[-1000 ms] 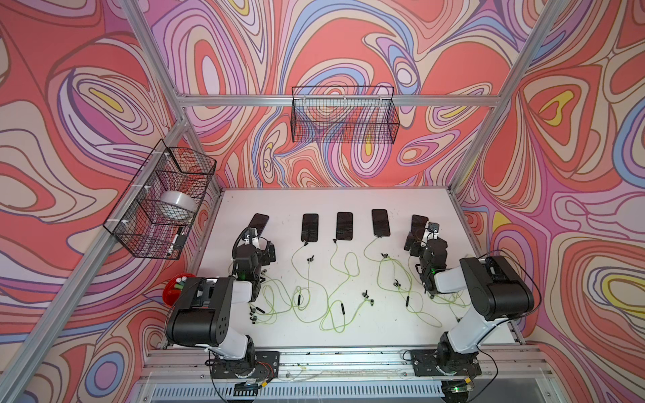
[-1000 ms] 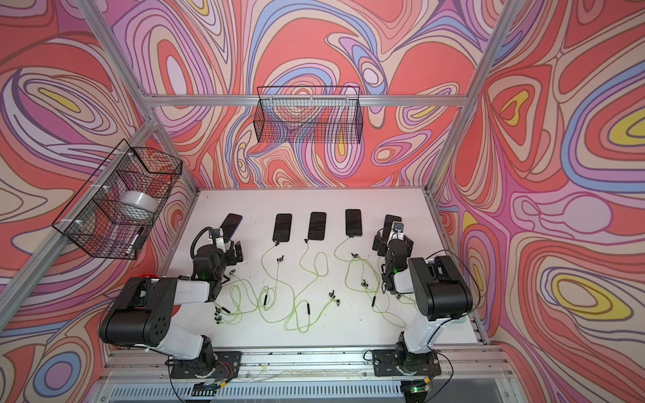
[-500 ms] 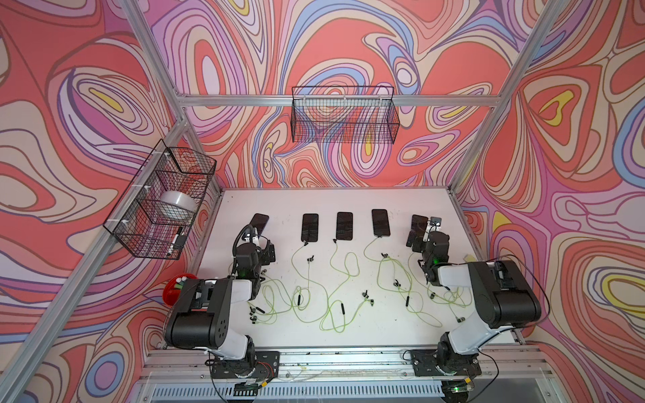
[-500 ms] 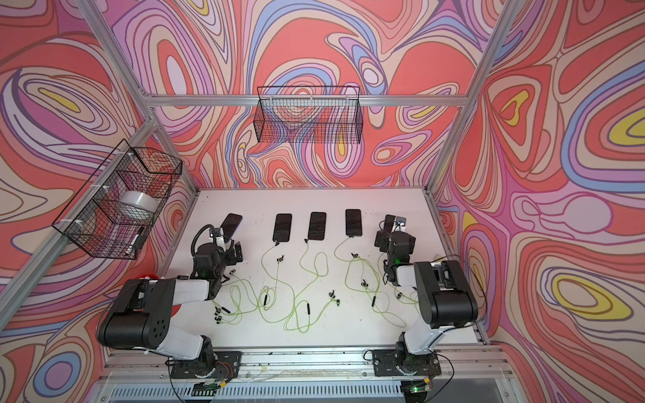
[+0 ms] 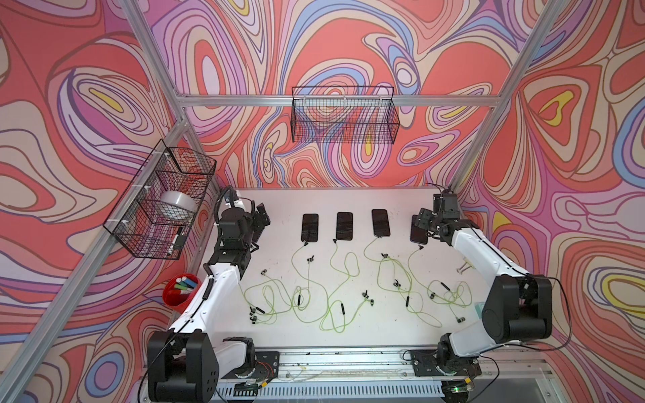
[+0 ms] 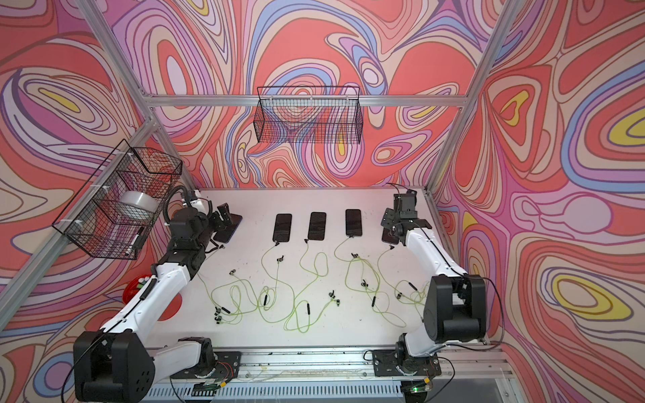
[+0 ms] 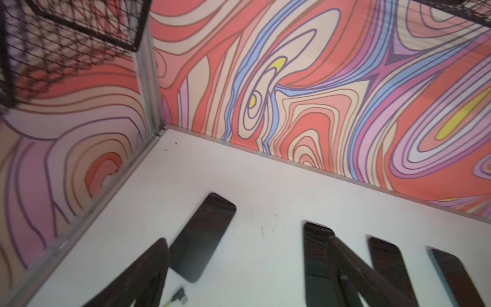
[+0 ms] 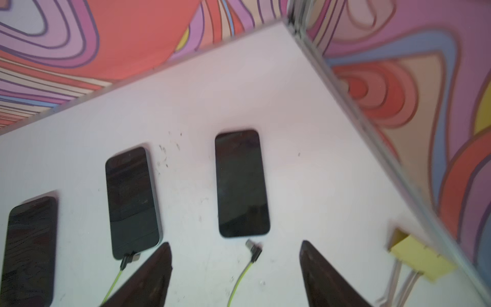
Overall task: Plug wired earphones into phones
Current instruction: Pick up the wired earphone from the center of the board.
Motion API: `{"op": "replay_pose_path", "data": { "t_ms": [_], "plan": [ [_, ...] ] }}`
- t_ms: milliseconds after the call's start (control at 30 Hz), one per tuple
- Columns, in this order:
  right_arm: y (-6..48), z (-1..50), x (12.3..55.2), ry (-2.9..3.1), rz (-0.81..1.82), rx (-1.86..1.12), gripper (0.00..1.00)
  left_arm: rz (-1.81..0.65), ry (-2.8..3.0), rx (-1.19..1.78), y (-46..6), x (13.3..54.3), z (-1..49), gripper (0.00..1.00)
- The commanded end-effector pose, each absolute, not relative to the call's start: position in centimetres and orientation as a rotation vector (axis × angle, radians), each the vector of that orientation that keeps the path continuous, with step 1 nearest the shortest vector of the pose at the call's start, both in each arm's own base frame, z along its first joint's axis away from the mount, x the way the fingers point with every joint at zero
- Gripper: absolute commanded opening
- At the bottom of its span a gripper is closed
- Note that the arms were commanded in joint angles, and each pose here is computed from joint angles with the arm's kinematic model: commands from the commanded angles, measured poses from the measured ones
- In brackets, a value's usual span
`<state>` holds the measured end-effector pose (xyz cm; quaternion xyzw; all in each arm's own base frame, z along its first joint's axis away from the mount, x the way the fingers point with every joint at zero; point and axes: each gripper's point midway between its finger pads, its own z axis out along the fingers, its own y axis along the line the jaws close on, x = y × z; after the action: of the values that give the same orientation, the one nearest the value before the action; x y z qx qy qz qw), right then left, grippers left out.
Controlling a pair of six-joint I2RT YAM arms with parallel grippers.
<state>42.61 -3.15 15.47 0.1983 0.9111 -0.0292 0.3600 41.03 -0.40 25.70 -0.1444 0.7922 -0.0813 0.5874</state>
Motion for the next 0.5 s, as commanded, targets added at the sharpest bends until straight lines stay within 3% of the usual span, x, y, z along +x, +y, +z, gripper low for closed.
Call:
{"op": "replay_pose_path", "data": {
  "t_ms": [0,67,100,267,467],
  "plan": [
    [-2.1,10.2,39.0,2.585,-0.016,0.711,0.62,-0.509,2.016,-0.398,-5.8,40.0,22.1,0.88],
    [-1.2,8.8,39.5,2.644,0.042,0.72,0.44,-0.579,2.089,-0.343,-9.2,39.9,21.5,0.81],
    [-0.7,8.0,39.7,2.671,0.073,0.728,0.4,-0.6,2.126,-0.316,-10.5,39.9,21.2,0.81],
    [-0.2,5.0,39.5,2.735,0.083,0.785,0.4,-0.721,2.235,-0.151,-16.7,39.5,20.9,0.83],
    [-1.1,2.9,39.7,2.761,-0.007,0.797,0.4,-0.755,2.245,-0.11,-18.9,39.2,20.7,0.83]
  ]
}}
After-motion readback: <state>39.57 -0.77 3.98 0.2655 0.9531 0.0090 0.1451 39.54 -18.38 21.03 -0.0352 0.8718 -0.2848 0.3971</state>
